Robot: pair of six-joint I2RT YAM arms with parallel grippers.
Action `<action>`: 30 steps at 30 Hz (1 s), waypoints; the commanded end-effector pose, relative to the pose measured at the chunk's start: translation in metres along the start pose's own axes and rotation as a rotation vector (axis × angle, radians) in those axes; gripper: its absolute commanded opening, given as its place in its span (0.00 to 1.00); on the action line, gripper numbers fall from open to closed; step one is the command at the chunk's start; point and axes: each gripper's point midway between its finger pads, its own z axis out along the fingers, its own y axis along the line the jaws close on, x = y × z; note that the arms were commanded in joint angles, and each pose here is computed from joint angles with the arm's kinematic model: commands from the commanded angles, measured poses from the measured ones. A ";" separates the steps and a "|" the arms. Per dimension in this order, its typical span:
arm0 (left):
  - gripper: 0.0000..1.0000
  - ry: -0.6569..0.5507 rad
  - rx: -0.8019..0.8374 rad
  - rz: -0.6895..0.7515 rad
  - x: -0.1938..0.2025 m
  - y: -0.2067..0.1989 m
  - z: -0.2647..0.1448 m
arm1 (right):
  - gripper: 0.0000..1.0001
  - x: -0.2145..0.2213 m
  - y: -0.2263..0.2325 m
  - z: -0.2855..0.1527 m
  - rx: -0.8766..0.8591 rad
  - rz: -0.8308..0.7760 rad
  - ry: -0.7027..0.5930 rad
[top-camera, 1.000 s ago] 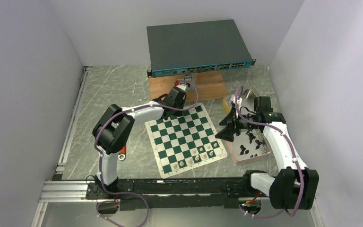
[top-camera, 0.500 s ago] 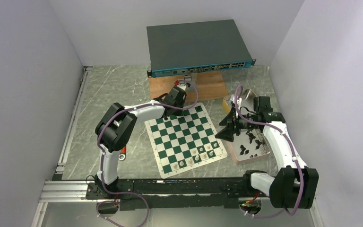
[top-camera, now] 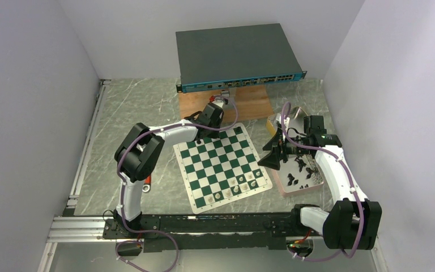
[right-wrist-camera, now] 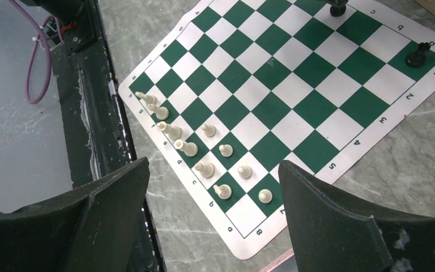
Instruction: Set up the chess pieces on the board
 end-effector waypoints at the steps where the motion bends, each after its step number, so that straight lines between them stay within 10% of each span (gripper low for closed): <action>1: 0.09 -0.027 0.014 -0.003 -0.014 -0.005 -0.002 | 0.87 -0.010 -0.002 -0.003 0.004 -0.047 -0.011; 30: 0.25 0.018 0.007 0.016 0.000 -0.001 0.001 | 0.87 -0.009 -0.002 -0.003 0.001 -0.041 -0.010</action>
